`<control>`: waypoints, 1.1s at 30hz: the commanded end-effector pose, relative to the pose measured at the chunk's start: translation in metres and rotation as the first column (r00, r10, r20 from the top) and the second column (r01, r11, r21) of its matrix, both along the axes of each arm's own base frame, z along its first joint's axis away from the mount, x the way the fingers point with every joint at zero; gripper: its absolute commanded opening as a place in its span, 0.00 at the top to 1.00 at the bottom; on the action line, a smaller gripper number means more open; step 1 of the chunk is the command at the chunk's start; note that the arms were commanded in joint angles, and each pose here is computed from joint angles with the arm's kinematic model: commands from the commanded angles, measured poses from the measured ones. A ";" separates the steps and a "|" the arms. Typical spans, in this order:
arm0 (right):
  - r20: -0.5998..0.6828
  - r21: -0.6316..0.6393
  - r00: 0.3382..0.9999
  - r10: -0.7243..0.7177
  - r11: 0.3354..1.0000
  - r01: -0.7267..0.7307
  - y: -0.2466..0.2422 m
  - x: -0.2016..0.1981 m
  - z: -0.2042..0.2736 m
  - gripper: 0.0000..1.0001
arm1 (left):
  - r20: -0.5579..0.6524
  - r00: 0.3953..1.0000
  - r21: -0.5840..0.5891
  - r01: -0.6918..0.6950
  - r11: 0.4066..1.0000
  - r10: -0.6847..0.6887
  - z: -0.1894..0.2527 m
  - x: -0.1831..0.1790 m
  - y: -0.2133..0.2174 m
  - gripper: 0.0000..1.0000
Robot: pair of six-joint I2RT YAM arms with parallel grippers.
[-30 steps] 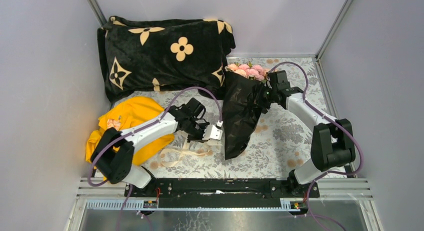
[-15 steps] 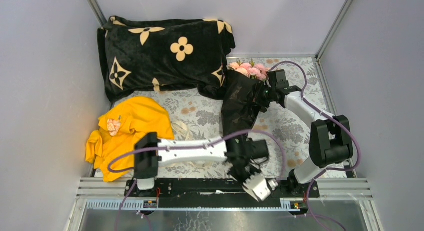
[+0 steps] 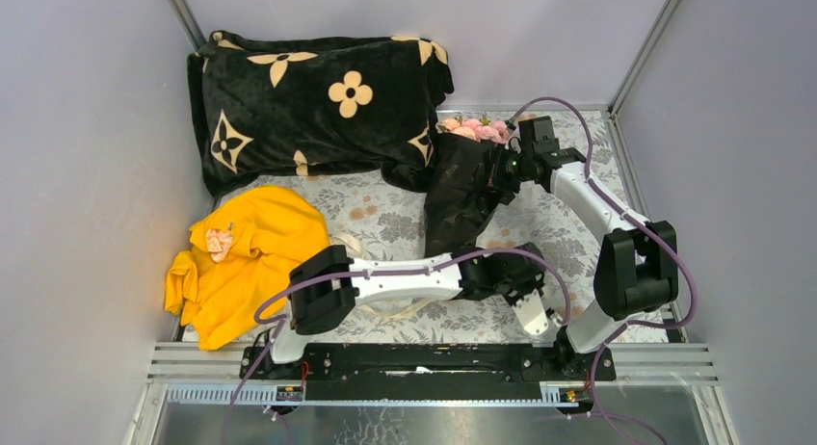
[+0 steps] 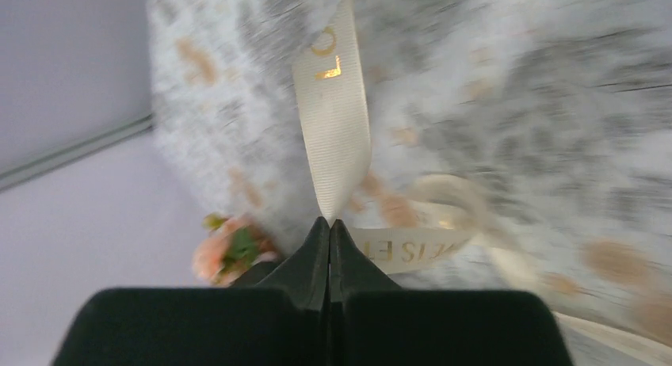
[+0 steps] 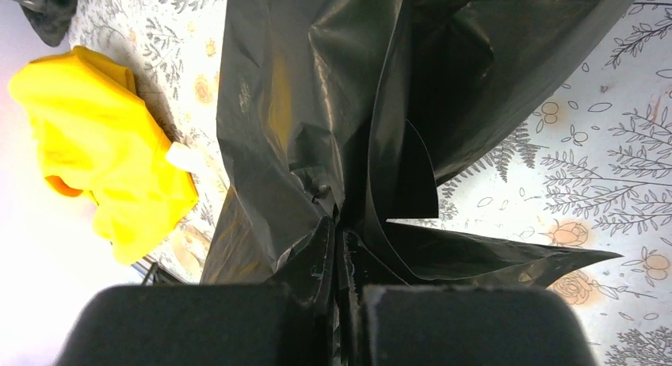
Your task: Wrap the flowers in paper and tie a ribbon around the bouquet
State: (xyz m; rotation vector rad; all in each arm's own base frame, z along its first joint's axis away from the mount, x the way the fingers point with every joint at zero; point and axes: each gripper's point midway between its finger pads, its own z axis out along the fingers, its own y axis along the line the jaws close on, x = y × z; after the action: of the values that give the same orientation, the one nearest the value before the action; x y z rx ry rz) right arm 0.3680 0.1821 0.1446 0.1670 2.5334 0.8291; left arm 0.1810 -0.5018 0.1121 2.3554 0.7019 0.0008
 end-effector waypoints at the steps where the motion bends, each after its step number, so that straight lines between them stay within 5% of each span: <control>1: 0.022 0.011 0.995 0.094 0.995 -0.094 0.005 -0.003 0.015 1.00 | 0.336 0.932 -0.331 -0.017 0.944 0.135 0.067 0.072 -0.043 1.00; 3: -0.001 0.006 0.994 0.108 0.994 -0.108 0.005 -0.005 0.008 1.00 | 0.336 0.920 -0.425 -0.044 0.904 0.202 0.078 0.080 -0.049 1.00; 4: -0.011 0.004 0.994 0.111 0.994 -0.111 0.005 -0.007 0.005 1.00 | 0.310 0.923 -0.437 -0.073 0.897 0.226 0.077 0.080 -0.049 0.89; 6: -0.028 0.002 0.993 0.115 0.993 -0.115 0.004 -0.010 -0.002 1.00 | 0.217 0.950 -0.362 -0.135 0.923 0.224 0.061 0.067 -0.043 0.31; 8: -0.033 -0.001 0.993 0.115 0.993 -0.115 0.003 -0.011 -0.005 1.00 | 0.068 0.986 -0.155 -0.141 0.978 0.153 0.031 0.029 -0.020 0.02; 14: -0.048 -0.002 0.993 0.110 0.994 -0.110 0.003 -0.016 -0.013 1.00 | -0.184 0.968 0.095 -0.155 0.983 0.170 0.047 -0.058 0.032 0.01; 24: -0.079 -0.004 0.989 0.123 0.992 -0.124 0.005 -0.027 -0.028 1.00 | -0.476 0.808 0.275 -0.239 0.931 0.348 0.129 -0.122 0.133 0.01; 29: -0.086 -0.007 0.989 0.123 0.992 -0.124 0.006 -0.034 -0.031 1.00 | -0.628 0.572 0.234 -0.507 0.829 0.527 0.149 -0.053 0.171 0.02; 33: -0.100 -0.009 0.986 0.133 0.991 -0.135 0.012 -0.045 -0.036 1.00 | -0.629 0.311 0.198 -0.822 0.534 0.712 0.129 0.057 0.239 0.16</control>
State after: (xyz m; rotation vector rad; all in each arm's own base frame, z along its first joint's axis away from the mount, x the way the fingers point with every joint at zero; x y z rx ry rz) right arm 0.3349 0.1788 0.0934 0.0983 2.6993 0.8027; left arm 0.1694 -0.3187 0.2652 1.9404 1.7308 -0.5184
